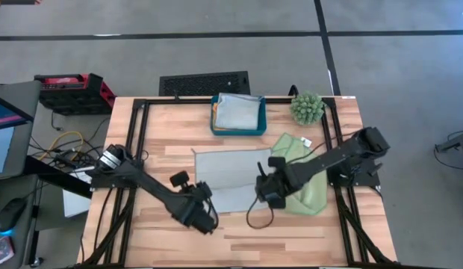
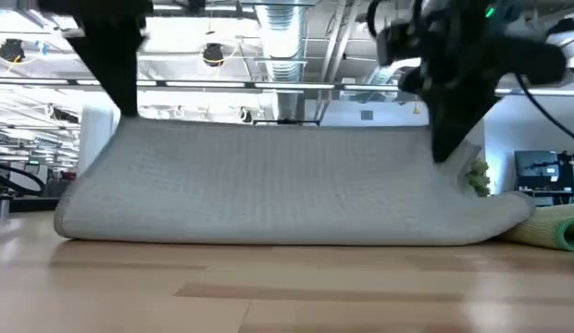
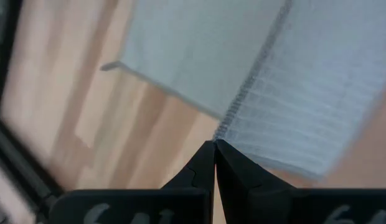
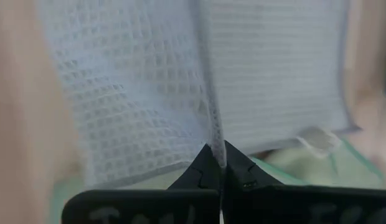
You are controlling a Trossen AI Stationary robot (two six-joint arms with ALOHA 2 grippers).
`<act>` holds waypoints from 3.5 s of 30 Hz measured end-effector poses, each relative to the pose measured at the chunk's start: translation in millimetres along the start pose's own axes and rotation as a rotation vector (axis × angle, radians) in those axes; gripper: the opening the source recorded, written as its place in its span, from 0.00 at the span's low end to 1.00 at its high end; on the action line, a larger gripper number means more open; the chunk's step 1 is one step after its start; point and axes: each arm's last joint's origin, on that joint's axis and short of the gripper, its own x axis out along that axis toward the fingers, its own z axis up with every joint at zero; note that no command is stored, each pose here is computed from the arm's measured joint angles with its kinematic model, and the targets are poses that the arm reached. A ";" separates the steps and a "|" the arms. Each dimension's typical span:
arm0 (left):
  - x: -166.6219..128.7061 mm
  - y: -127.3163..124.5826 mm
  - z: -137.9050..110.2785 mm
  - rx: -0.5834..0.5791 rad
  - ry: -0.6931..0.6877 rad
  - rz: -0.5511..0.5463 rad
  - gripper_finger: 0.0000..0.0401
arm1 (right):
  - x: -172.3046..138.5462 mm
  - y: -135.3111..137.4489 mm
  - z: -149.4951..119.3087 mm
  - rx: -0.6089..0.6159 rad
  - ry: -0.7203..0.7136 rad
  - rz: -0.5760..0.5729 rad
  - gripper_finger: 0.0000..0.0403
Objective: Fold microfiber towels
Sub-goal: Fold the gray microfiber cloth
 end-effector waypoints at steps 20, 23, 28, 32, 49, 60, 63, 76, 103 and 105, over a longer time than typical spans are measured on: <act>92.1 55.0 45.9 -0.021 0.098 0.188 0.00 | 42.6 -97.8 -0.6 0.089 0.108 -0.170 0.02; 97.4 59.9 48.8 -0.023 0.112 0.194 0.00 | 44.6 -105.3 0.0 0.082 0.107 -0.165 0.02; 101.2 64.6 52.9 -0.041 0.121 0.194 0.00 | 46.5 -112.7 -0.4 0.100 0.112 -0.153 0.04; 103.5 67.9 54.9 -0.033 0.141 0.188 0.00 | 47.5 -114.0 0.1 0.084 0.107 -0.105 0.08; 114.7 85.4 65.8 -0.002 0.177 0.208 0.32 | 50.5 -122.8 7.3 0.089 0.029 -0.068 0.36; 87.9 37.7 36.1 0.284 0.190 -0.012 0.34 | 11.2 -90.2 3.6 0.060 -0.086 -0.042 0.40; 77.3 20.4 23.9 0.330 0.145 -0.059 0.34 | -4.5 -75.3 1.2 0.050 -0.147 -0.023 0.39; 53.8 -22.4 5.0 0.464 -0.075 -0.230 0.34 | -19.1 -21.3 3.4 -0.092 -0.280 0.035 0.38; 100.3 -5.9 -7.4 0.392 0.038 -0.160 0.03 | -19.0 -18.5 -2.7 -0.130 -0.232 0.011 0.38; 98.8 -4.2 0.0 0.389 0.033 -0.147 0.02 | -20.5 -20.0 -4.7 -0.130 -0.223 -0.008 0.38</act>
